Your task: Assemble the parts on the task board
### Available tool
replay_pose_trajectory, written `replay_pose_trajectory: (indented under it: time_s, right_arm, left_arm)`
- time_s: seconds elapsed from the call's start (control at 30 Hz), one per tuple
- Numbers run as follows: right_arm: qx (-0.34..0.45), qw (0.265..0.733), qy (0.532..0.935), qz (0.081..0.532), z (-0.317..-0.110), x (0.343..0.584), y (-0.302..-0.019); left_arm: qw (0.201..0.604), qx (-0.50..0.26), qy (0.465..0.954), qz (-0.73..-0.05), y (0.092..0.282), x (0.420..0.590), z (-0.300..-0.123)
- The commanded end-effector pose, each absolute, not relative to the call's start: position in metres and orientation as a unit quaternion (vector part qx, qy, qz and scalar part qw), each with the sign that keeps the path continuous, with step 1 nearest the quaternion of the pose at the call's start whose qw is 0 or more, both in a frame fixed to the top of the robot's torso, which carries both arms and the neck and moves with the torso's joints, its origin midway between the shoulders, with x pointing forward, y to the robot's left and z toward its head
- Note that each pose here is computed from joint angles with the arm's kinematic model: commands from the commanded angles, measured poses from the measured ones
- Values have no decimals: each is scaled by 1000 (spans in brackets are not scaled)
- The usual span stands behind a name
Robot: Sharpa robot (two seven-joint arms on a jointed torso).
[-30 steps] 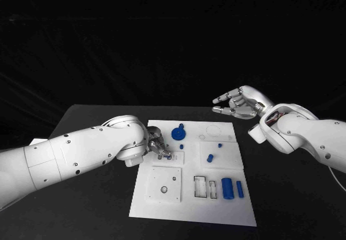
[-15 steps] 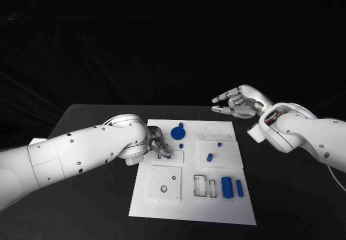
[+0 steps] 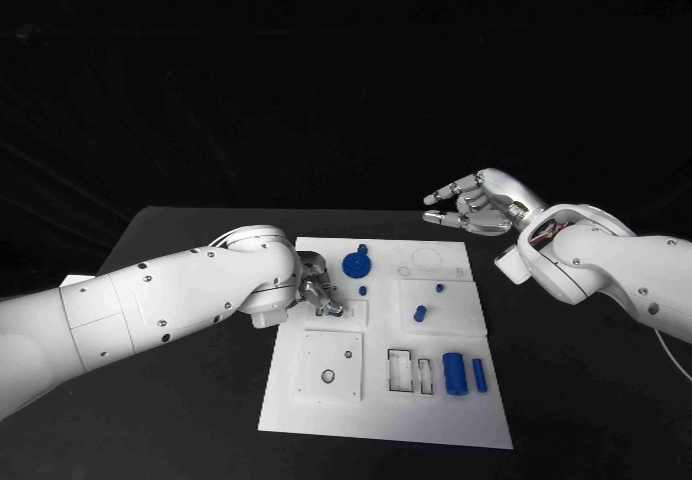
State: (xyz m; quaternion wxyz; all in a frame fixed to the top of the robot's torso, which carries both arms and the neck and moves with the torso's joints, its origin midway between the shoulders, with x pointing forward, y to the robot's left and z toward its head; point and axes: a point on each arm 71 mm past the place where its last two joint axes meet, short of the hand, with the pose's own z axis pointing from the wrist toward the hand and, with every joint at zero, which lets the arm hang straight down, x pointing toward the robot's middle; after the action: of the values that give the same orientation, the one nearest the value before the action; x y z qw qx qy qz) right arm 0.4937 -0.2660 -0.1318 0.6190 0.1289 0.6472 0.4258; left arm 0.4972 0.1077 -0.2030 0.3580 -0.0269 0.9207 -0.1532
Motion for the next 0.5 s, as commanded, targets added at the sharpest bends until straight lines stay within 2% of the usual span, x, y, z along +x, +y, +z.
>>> replay_pose_trajectory:
  time_s: [0.03,0.5]
  right_arm:
    - [121,615,650,429,-132,493,-264]
    - [119,613,651,430,-132,493,-263]
  left_arm:
    - [345,-12,927,-145,105,495,-206]
    - [325,-3,936,-136,100,500,-211]
